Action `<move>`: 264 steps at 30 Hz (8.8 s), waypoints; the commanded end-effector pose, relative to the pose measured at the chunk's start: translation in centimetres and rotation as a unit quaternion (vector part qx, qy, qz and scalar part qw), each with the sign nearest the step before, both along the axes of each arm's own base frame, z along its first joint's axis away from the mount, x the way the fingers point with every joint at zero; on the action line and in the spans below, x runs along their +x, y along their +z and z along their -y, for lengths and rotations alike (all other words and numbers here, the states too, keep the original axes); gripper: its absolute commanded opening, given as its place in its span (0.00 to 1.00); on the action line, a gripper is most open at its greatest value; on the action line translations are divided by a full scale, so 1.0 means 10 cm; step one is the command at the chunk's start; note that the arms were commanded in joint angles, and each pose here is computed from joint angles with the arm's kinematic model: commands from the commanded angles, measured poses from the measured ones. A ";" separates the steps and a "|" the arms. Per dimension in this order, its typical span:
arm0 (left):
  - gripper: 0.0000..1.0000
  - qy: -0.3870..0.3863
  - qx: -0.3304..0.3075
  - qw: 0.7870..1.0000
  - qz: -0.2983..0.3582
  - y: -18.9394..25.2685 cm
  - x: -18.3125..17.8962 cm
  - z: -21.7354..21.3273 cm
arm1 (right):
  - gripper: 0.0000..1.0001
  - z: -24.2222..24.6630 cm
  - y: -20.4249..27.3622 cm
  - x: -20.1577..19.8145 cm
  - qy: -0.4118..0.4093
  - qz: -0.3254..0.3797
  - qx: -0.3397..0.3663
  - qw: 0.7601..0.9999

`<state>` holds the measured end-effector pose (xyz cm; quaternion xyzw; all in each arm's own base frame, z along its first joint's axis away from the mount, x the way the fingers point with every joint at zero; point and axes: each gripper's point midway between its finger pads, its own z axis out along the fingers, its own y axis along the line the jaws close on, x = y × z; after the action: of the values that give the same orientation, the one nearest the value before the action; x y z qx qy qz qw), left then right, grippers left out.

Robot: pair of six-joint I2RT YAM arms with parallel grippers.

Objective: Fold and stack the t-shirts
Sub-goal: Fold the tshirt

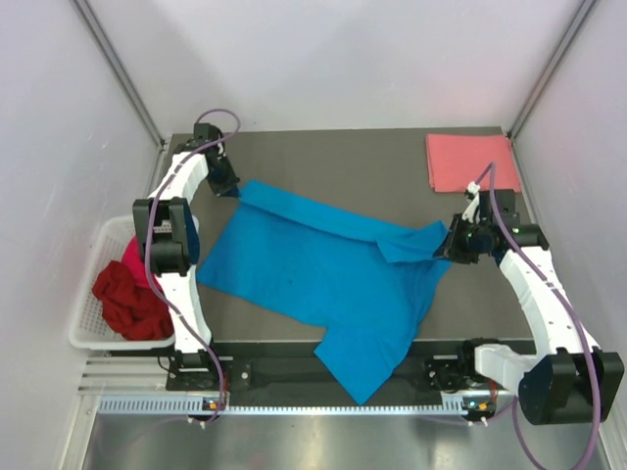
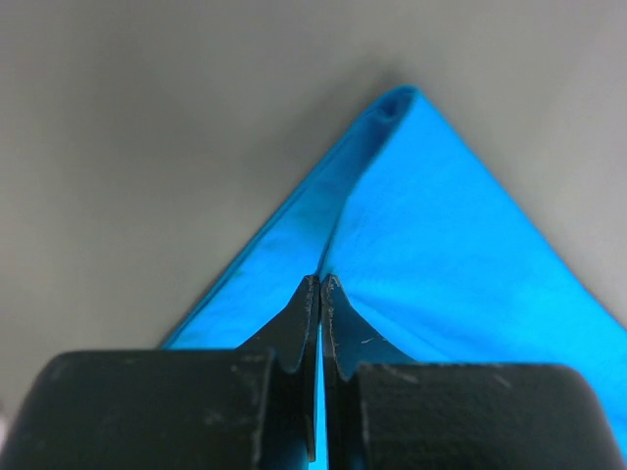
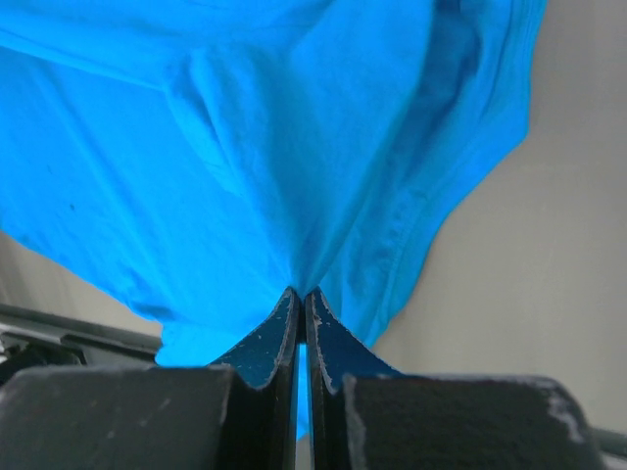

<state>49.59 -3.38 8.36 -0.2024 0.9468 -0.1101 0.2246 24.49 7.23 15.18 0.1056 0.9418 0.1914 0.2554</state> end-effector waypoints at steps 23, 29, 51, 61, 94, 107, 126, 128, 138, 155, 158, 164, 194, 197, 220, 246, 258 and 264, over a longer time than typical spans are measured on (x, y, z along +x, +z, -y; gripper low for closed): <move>0.00 0.016 0.017 0.997 -0.068 -0.40 -0.40 -0.18 | 0.04 -0.01 -0.67 -0.47 0.003 -0.097 -0.010 0.995; 0.00 0.019 0.018 0.997 -0.071 -0.49 -0.38 -0.19 | 0.04 -0.05 -0.67 -0.49 0.005 -0.101 0.000 0.995; 0.00 0.021 -0.081 0.994 0.077 0.29 0.42 0.11 | 0.00 0.24 0.13 0.62 -0.070 0.010 -0.034 0.997; 0.00 0.006 -0.134 0.981 0.139 0.36 0.97 0.28 | 0.00 0.62 0.56 1.42 -0.113 0.055 -0.052 0.991; 0.00 -0.017 -0.004 0.999 0.039 0.11 0.37 -0.11 | 0.00 0.29 0.12 0.47 -0.053 -0.021 -0.013 0.998; 0.00 -0.020 -0.006 1.000 -0.019 -0.29 0.16 -0.10 | 0.00 0.27 -0.33 0.21 -0.047 -0.075 -0.020 0.996; 0.00 -0.011 0.003 0.998 -0.059 -0.56 -0.07 -0.14 | 0.00 0.19 -0.52 -0.01 -0.047 -0.102 -0.008 0.994; 0.00 -0.009 0.006 0.998 -0.060 -0.55 -0.08 -0.15 | 0.00 0.19 -0.53 -0.04 -0.047 -0.105 -0.008 0.993; 0.00 -0.007 0.001 0.998 -0.061 -0.55 -0.11 -0.15 | 0.00 0.16 -0.53 -0.17 -0.049 -0.110 -0.001 0.993; 0.01 0.006 0.012 0.997 -0.083 -0.74 -0.18 -0.19 | 0.02 0.15 -0.92 -0.34 -0.063 -0.167 0.000 0.984; 0.00 0.006 0.014 0.996 -0.084 -0.76 -0.18 -0.21 | 0.02 0.15 -0.96 -0.35 -0.066 -0.174 -0.002 0.982; 0.00 0.007 0.018 0.995 -0.093 -0.83 -0.21 -0.22 | 0.02 0.21 -1.11 -0.46 -0.079 -0.206 -0.019 0.975; 0.14 -0.015 -0.160 0.986 0.048 -0.07 0.40 0.51 | 0.49 0.47 -0.74 1.11 -0.184 -0.084 0.113 0.973; 0.13 -0.022 -0.186 0.981 0.042 -0.19 0.48 0.63 | 0.41 0.49 -0.74 1.23 -0.198 -0.078 0.138 0.967; 0.10 0.019 -0.202 0.979 -0.032 -0.89 0.58 0.62 | 0.00 1.08 -0.89 1.33 -0.202 -0.016 0.073 0.976; 0.44 -0.052 -0.142 0.987 0.053 0.26 0.36 0.92 | 0.65 0.40 -0.31 0.69 -0.051 -0.055 -0.077 0.994; 0.39 -0.314 -0.241 0.918 0.000 0.28 -1.51 3.27 | 0.49 -0.04 -0.57 0.28 -0.003 -0.081 -0.031 0.996; 0.34 -0.288 -0.245 0.924 -0.055 -0.09 -1.77 3.77 | 0.52 0.18 -0.54 0.17 -0.022 -0.092 -0.034 0.995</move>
<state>30.17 -39.97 7.68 0.0673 0.9215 -0.3779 0.0596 26.71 6.09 8.59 0.1355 0.9669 0.1397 0.1650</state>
